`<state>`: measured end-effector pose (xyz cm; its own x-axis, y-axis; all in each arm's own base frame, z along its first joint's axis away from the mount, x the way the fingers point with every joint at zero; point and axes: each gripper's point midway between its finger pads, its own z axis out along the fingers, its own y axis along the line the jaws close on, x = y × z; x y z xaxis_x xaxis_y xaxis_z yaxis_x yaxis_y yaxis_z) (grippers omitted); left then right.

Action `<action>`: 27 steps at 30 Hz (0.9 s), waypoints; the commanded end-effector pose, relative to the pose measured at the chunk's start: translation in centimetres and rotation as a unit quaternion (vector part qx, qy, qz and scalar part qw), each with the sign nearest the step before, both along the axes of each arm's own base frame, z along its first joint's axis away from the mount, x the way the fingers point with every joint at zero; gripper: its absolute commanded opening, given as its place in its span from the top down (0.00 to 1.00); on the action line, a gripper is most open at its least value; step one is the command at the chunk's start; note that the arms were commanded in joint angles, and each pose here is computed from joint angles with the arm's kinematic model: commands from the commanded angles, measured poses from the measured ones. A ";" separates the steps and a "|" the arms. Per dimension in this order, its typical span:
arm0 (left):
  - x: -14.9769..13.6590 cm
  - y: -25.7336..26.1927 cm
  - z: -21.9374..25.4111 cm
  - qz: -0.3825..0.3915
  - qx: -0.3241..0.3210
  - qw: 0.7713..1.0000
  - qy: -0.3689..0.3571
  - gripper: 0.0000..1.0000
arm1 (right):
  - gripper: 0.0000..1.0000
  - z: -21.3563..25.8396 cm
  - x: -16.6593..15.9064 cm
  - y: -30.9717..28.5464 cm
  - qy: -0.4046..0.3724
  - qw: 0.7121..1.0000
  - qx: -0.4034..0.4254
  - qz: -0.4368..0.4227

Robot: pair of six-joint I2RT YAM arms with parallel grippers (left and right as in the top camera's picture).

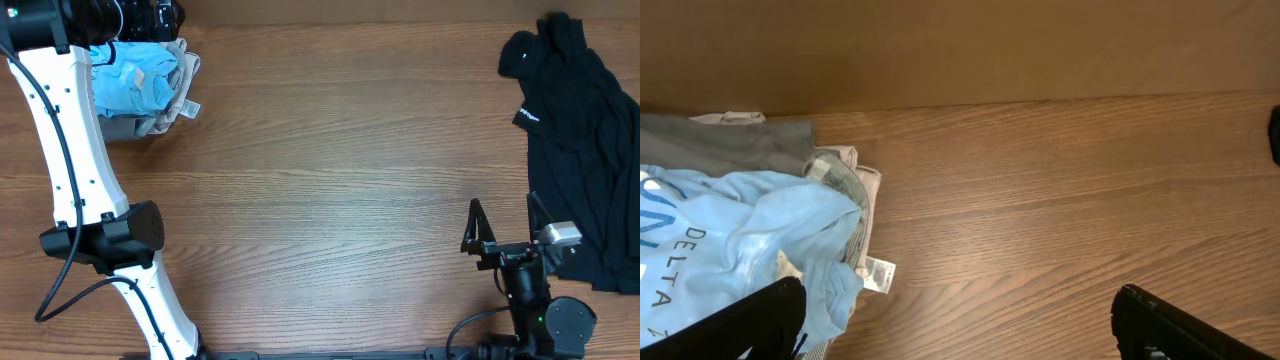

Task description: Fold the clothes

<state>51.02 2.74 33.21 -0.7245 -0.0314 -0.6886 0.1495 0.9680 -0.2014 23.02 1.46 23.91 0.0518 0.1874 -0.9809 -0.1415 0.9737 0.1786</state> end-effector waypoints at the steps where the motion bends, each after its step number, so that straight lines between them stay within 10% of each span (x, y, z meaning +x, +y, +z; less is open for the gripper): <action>1: 0.1 -0.5 -0.1 -0.004 -0.009 1.000 0.001 0.00 | 0.00 -0.6 0.2 -0.9 -0.001 1.000 0.003 -0.030; 27: 0.1 -0.5 -0.1 -0.004 -0.009 1.000 0.001 0.00 | 0.00 -6.7 1.6 -1.6 0.045 0.998 0.007 -0.048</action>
<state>51.02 2.74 33.22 -0.7242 -0.0313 -0.6889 0.1498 0.9679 -0.2016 24.61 -0.13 17.31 -0.0287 0.2010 -0.9792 -0.0340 0.9788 0.2020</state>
